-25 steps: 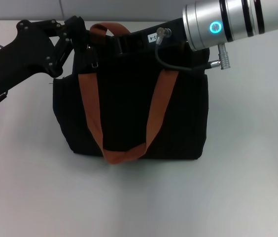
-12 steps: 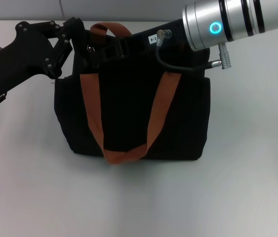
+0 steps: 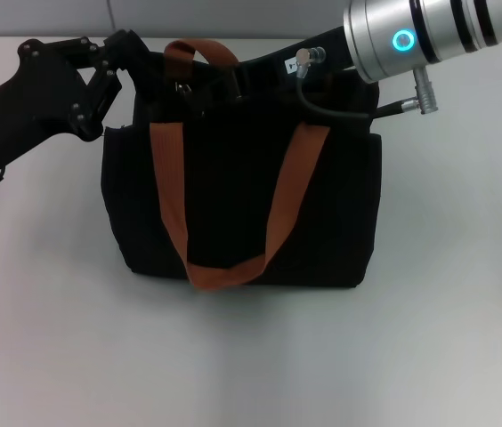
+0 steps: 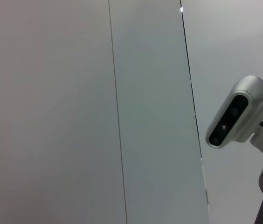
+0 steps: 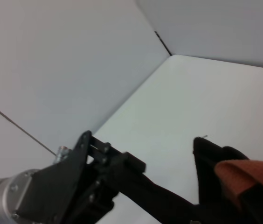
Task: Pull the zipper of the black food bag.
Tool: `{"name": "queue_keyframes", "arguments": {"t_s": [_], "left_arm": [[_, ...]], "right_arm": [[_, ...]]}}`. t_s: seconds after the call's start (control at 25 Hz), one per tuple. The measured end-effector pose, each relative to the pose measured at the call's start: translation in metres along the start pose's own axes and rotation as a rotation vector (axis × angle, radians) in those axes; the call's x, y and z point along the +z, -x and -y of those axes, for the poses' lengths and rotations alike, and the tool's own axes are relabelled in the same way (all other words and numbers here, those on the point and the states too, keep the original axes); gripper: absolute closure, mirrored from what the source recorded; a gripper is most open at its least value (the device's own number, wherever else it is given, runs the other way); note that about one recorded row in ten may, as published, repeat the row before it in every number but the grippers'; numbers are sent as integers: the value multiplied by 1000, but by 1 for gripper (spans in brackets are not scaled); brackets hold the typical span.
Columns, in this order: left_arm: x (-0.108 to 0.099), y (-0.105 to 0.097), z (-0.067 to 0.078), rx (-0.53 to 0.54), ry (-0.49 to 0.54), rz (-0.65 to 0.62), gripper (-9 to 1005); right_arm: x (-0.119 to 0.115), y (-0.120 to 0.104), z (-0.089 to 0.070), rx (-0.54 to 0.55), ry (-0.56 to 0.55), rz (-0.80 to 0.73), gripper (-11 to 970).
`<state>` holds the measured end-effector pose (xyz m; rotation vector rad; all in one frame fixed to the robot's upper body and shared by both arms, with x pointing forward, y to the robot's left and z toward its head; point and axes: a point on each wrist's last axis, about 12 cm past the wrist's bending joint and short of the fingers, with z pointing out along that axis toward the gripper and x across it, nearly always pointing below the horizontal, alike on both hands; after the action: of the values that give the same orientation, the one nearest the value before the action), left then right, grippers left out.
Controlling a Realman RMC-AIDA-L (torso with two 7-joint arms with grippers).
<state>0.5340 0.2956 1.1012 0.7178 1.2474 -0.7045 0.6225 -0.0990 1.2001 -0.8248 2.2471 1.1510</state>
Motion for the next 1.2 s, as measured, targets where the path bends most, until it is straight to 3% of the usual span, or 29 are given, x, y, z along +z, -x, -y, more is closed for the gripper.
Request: {"name": "queue_keyframes", "arguments": {"t_s": [0.44, 0.88, 1.2], "left_arm": [[-1, 0, -1, 1, 13, -2, 854], [-1, -1, -3, 1, 29, -12, 850], [-4, -2, -3, -1, 43, -16, 847]], "right_arm": [[-15, -4, 2, 15, -97, -22, 960], [-47, -19, 4, 25, -184, -25, 924], [-82, -28, 12, 68, -246, 23, 895]]}}
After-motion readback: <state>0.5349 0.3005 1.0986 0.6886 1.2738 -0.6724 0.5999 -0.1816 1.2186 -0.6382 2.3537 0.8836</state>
